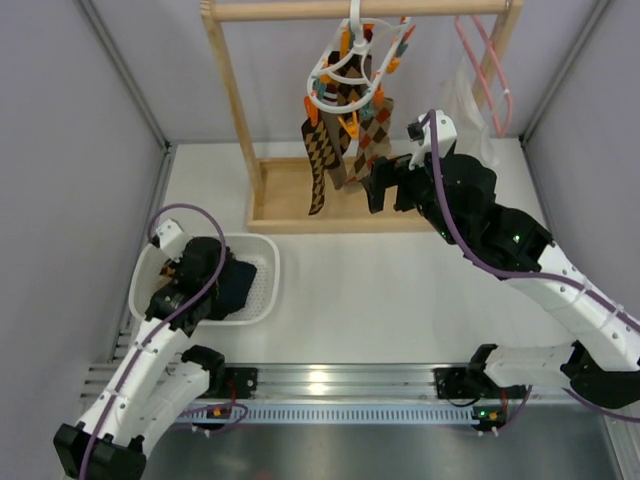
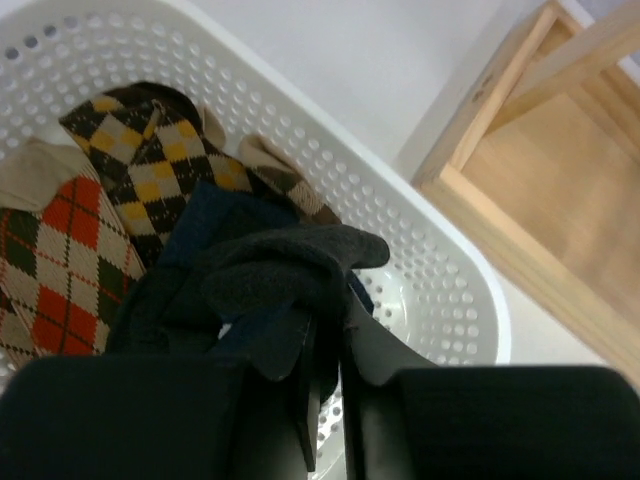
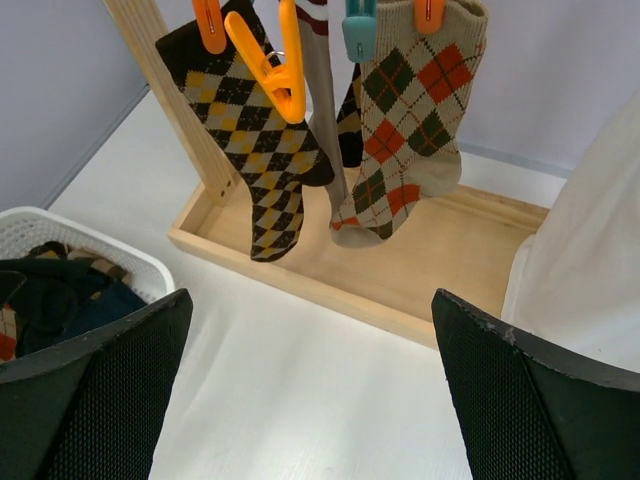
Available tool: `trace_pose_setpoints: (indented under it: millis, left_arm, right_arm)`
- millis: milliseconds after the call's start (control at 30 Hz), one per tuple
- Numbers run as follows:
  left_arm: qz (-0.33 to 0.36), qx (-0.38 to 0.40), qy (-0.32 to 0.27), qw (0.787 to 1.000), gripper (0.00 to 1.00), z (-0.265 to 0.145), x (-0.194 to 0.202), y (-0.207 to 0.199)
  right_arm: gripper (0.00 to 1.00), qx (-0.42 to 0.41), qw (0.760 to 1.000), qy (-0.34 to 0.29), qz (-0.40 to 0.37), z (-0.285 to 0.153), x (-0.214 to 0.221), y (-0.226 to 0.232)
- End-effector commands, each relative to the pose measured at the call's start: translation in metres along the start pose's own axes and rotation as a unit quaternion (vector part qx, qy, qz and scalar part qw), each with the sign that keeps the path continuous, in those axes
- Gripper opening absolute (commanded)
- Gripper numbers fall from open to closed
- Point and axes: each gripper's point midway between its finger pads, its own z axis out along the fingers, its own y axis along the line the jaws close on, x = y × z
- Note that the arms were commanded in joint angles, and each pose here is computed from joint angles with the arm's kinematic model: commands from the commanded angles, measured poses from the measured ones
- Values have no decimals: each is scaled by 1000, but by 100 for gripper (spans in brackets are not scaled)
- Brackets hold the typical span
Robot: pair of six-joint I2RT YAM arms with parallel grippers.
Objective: Remove the socks clipped to the hanger
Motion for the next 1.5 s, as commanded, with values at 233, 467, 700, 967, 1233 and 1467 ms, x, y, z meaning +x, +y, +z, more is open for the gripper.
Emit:
trace_pose_setpoints:
  millis: [233, 467, 700, 967, 1233, 1467]
  left_arm:
    - [13, 96, 48, 994, 98, -23, 6, -25]
    - [60, 342, 131, 929, 98, -62, 17, -127]
    - [106, 456, 102, 878, 98, -49, 27, -210]
    - [172, 494, 9, 852, 98, -5, 17, -271]
    - [184, 505, -16, 843, 56, 25, 31, -296]
    - [202, 510, -26, 836, 13, 10, 45, -317]
  right_arm:
    - [99, 2, 1000, 1, 3, 12, 3, 5]
    - [99, -22, 999, -15, 22, 4, 6, 9]
    - [99, -154, 986, -51, 26, -24, 8, 41]
    - [99, -252, 966, -59, 12, -71, 25, 53]
    - [99, -293, 953, -72, 7, -94, 28, 57]
    - [99, -305, 947, -96, 19, -95, 8, 64]
